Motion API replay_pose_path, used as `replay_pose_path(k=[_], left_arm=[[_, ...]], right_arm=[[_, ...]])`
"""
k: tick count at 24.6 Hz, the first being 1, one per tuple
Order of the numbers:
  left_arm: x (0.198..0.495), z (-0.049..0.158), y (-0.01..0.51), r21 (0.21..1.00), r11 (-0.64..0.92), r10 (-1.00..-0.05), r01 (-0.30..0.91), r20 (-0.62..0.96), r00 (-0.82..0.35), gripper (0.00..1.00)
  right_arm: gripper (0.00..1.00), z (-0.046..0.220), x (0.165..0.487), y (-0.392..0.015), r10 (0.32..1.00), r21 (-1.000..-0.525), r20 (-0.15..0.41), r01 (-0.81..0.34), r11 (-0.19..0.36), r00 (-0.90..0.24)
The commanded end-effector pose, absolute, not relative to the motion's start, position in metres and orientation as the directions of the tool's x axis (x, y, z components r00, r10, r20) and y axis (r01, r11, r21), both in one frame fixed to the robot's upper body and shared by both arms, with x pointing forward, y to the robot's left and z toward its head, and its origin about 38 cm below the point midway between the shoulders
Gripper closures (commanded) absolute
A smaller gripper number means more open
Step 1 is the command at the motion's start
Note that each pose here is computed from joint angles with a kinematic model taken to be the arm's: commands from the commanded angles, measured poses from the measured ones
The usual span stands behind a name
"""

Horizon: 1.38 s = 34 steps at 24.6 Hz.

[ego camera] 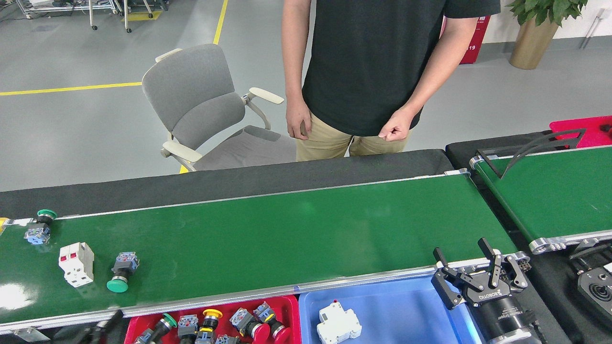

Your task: Pick switch part from conveyor to tray

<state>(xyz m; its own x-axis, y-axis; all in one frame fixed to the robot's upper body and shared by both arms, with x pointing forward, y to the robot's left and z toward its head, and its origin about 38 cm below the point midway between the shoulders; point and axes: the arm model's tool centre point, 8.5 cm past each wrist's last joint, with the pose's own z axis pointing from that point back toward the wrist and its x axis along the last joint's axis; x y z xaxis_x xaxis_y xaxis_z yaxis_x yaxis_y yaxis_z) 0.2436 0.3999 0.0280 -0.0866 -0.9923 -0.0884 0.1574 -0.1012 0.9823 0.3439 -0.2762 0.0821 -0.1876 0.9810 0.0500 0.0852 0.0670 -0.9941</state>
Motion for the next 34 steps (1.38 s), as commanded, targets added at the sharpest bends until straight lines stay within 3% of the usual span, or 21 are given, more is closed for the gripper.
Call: replay_pose_path(k=[1, 8, 19, 25, 27, 29, 30, 34], left_arm=[[0.245, 0.036, 0.438, 0.982, -0.124, -0.988, 0.145, -0.136, 0.078, 0.0], [0.241, 0.039, 0.464, 0.98, -0.124, -0.977, 0.154, -0.147, 0.151, 0.0], [0.32, 0.05, 0.525, 0.982, -0.07, -0.962, 0.174, -0.112, 0.25, 0.0], [0.328, 0.052, 0.58, 0.969, -0.047, -0.92, 0.241, -0.137, 0.369, 0.03], [0.33, 0.05, 0.581, 0.969, -0.034, -0.919, 0.243, -0.126, 0.373, 0.2], [0.33, 0.047, 0.578, 0.969, -0.026, -0.924, 0.244, -0.116, 0.364, 0.58], [0.33, 0.045, 0.577, 0.969, -0.021, -0.925, 0.245, -0.112, 0.363, 0.7], [0.329, 0.039, 0.573, 0.97, -0.008, -0.932, 0.242, -0.095, 0.349, 0.89]], right_arm=[[0.0, 0.089, 0.347, -0.277, 0.982, -0.992, 0.047, 0.106, 0.067, -0.184], [0.0, 0.092, 0.349, -0.267, 0.978, -0.991, 0.053, 0.106, 0.076, -0.203], [0.0, 0.086, 0.345, -0.253, 0.97, -0.993, 0.06, 0.084, 0.082, -0.237], [0.0, 0.08, 0.345, -0.235, 0.96, -0.994, 0.091, 0.036, 0.104, -0.265], [0.0, 0.078, 0.344, -0.231, 0.958, -0.994, 0.096, 0.028, 0.107, -0.27], [0.0, 0.078, 0.345, -0.23, 0.957, -0.994, 0.099, 0.027, 0.11, -0.271], [0.0, 0.078, 0.344, -0.23, 0.957, -0.994, 0.099, 0.027, 0.11, -0.272], [0.0, 0.077, 0.345, -0.228, 0.957, -0.993, 0.102, 0.027, 0.113, -0.271]])
